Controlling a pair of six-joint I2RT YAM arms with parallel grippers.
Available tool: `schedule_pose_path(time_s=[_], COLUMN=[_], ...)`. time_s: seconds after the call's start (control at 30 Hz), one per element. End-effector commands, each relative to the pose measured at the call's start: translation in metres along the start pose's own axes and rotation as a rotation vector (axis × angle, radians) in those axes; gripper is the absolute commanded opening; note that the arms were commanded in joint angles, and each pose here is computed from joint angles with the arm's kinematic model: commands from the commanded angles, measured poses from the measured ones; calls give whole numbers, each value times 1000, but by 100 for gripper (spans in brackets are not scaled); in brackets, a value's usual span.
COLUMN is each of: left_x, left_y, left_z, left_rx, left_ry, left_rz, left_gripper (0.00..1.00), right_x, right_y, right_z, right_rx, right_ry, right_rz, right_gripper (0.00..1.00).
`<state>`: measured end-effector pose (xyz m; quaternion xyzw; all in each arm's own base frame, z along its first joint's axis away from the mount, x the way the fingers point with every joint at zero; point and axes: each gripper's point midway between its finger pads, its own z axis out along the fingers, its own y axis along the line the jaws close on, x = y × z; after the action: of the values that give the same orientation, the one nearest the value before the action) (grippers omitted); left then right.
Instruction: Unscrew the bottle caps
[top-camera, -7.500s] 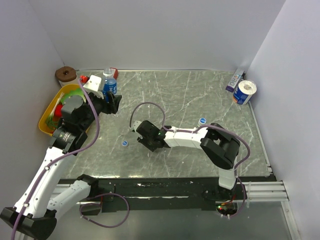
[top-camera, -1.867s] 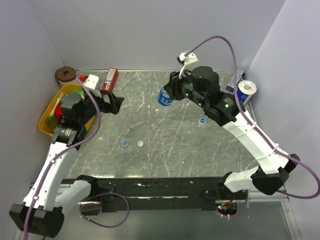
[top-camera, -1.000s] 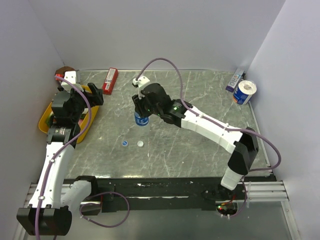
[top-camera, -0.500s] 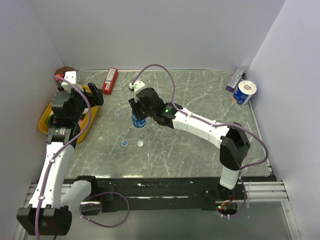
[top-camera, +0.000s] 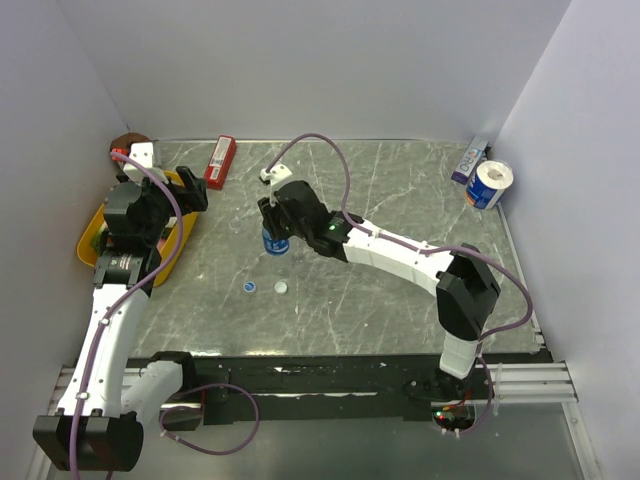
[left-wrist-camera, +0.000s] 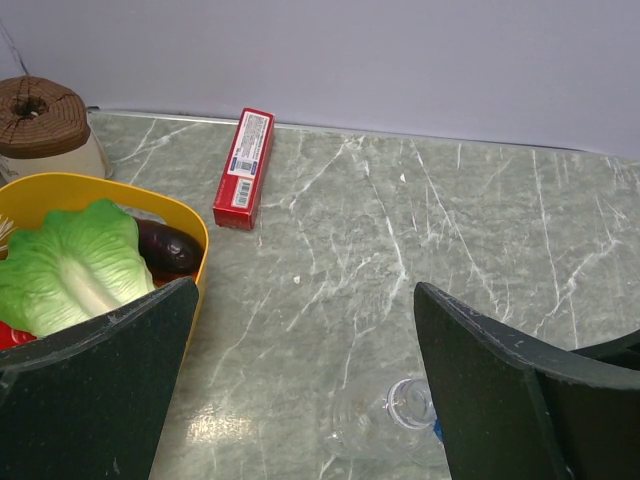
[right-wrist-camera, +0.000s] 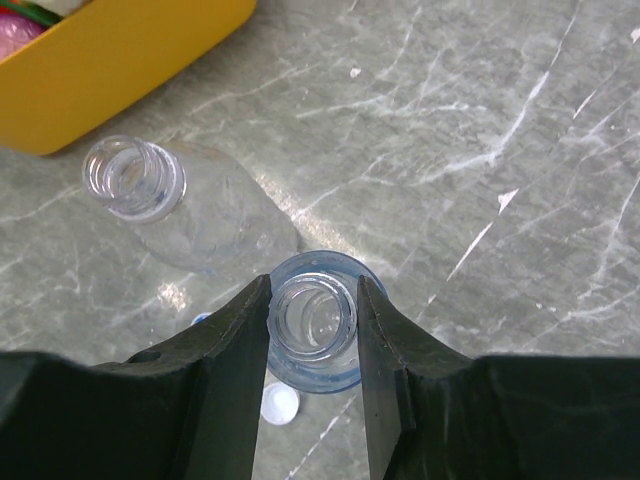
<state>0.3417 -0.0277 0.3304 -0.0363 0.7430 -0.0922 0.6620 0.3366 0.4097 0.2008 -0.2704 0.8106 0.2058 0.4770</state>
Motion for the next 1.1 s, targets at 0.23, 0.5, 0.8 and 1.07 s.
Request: schedule_pose_path(time_s=[0.23,0.5,0.8,1.07], left_x=[-3,-3,-2,-2], left_y=[-1,-2,-2,-2], left_z=[-1,-1,-1,-1], left_rx=[1,5,4,2], left_ry=[-15,-14,-13,-15], left_rz=[3,2,2,5], left_gripper=[96,96,96,96], right_x=[3,2,-2,-17], right_y=[-2,-1,-1,0], right_z=[-4,-13,-16,-18], right_rx=[20,16,22,24], right_ry=[-9,-13,-20,-49], right_rz=[1,-5,-23,-32], right_gripper=[0,38,62,83])
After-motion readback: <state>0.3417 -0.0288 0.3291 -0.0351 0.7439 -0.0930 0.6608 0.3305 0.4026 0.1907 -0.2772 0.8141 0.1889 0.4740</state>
